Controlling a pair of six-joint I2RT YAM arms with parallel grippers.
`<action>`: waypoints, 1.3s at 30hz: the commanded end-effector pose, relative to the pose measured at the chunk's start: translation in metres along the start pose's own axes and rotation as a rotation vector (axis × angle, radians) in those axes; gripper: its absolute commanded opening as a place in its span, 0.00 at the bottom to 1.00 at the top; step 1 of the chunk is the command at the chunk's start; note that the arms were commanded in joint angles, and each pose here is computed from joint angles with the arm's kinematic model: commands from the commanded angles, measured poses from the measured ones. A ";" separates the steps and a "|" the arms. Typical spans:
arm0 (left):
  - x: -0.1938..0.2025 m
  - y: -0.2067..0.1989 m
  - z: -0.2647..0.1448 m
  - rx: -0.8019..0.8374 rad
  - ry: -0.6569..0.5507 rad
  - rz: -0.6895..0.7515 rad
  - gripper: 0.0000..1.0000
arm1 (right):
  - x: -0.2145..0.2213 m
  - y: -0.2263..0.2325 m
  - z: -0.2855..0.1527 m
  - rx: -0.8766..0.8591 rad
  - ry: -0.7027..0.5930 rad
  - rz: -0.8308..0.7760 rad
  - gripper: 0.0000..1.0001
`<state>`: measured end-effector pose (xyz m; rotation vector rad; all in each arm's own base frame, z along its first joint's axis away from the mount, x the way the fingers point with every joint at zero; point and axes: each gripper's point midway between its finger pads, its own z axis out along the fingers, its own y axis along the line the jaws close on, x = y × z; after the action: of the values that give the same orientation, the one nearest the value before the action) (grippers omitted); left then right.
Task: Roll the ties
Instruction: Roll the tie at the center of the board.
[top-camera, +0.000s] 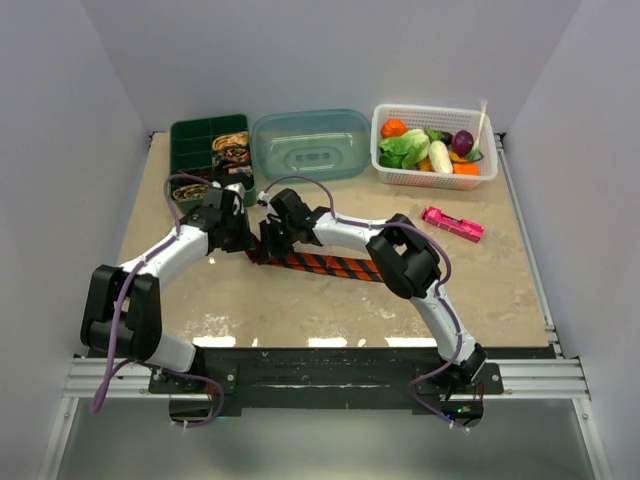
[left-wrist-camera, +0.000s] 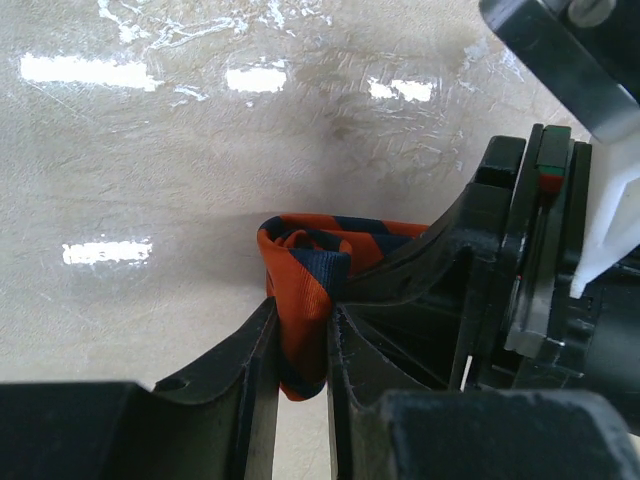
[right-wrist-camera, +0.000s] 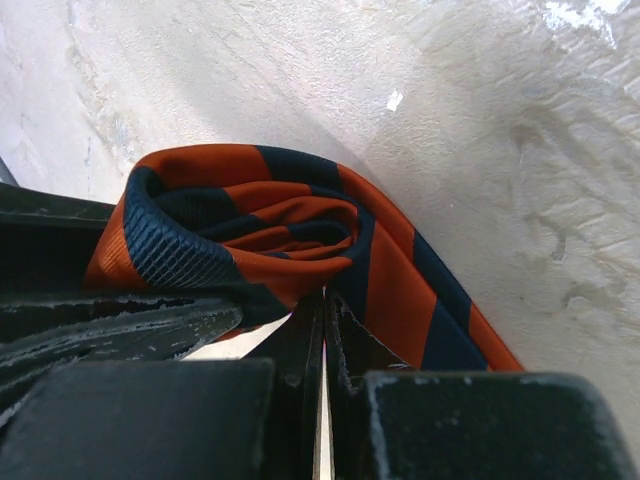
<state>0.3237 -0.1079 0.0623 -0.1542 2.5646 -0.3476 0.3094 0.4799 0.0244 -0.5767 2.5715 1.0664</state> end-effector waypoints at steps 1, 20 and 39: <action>-0.027 -0.010 -0.015 -0.013 -0.079 0.055 0.00 | -0.021 0.023 -0.018 -0.044 -0.059 -0.020 0.00; -0.025 0.019 -0.021 -0.356 -0.088 0.191 0.00 | -0.044 -0.016 -0.088 0.027 -0.151 0.019 0.00; 0.004 0.005 0.007 -0.491 -0.033 0.323 0.00 | -0.031 -0.035 -0.087 0.061 -0.123 0.039 0.00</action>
<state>0.3164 -0.1012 0.0514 0.1190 2.5592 0.3921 0.3395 0.4020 0.0562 -0.4172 2.5631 1.0019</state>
